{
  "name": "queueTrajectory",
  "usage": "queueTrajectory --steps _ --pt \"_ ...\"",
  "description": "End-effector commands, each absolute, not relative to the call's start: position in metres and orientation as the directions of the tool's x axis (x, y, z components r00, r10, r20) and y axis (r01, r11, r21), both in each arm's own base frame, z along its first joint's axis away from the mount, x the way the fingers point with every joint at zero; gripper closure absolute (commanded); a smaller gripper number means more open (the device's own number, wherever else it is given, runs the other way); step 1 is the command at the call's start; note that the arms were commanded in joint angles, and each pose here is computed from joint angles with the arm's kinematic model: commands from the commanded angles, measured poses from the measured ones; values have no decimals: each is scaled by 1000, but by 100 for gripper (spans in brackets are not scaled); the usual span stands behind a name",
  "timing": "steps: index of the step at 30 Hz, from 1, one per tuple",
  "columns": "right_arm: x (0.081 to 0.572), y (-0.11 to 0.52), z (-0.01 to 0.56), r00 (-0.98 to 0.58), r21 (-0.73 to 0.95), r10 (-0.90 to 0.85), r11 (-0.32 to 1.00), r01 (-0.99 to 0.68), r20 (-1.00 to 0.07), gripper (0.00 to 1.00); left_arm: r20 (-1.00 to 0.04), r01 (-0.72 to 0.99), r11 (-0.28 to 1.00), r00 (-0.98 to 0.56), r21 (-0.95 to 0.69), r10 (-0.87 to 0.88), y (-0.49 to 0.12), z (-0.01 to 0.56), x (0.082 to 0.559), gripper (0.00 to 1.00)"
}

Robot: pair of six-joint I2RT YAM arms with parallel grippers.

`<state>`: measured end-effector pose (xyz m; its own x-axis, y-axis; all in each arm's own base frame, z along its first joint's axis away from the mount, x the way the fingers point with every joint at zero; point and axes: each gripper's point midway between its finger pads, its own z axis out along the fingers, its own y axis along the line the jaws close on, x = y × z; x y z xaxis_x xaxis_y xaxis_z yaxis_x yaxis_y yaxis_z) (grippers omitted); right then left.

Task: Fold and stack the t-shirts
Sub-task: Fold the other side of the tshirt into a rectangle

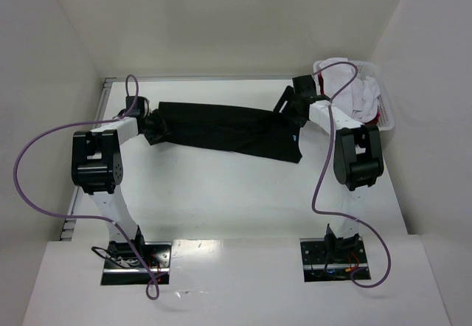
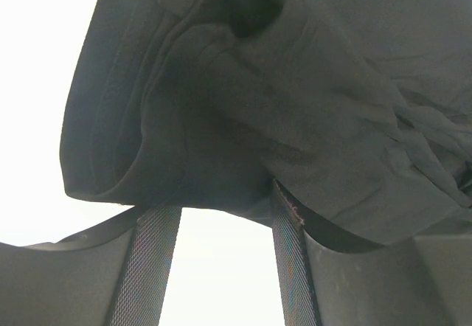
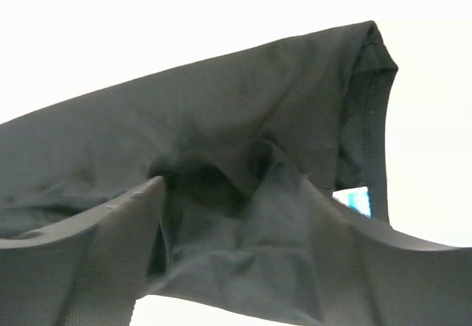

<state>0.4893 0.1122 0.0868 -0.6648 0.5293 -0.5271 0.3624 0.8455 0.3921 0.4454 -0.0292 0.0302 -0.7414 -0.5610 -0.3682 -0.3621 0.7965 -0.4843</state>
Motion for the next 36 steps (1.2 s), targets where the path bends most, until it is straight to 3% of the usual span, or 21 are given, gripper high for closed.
queueTrajectory --steps 1,12,15,22,23,26,28,32,36 --pt "507 122 112 -635 454 519 845 282 -572 13 -363 -367 797 -744 -480 -561 -27 27 447 41" --pt "471 125 145 -610 520 531 826 217 -588 13 -431 -317 810 -720 -493 -544 -26 65 449 41" --pt "458 139 134 -650 526 501 832 179 -572 18 -485 -269 817 -695 -510 -531 -27 100 456 34" --pt "447 184 109 -718 511 428 852 117 -549 51 -575 -177 837 -653 -517 -493 -27 145 478 24" --pt "454 187 102 -724 506 426 854 123 -542 59 -568 -181 837 -659 -517 -493 -27 141 478 26" --pt "457 203 87 -752 494 399 862 113 -524 66 -553 -185 834 -672 -520 -493 -28 129 485 40" --pt "459 207 80 -760 483 390 868 116 -519 66 -531 -193 831 -689 -522 -494 -29 114 487 57" --pt "475 212 72 -763 473 390 872 126 -516 66 -501 -213 829 -709 -517 -496 -29 94 486 76" --pt "484 213 56 -780 445 376 884 141 -500 66 -470 -238 834 -734 -498 -490 -28 74 478 78"
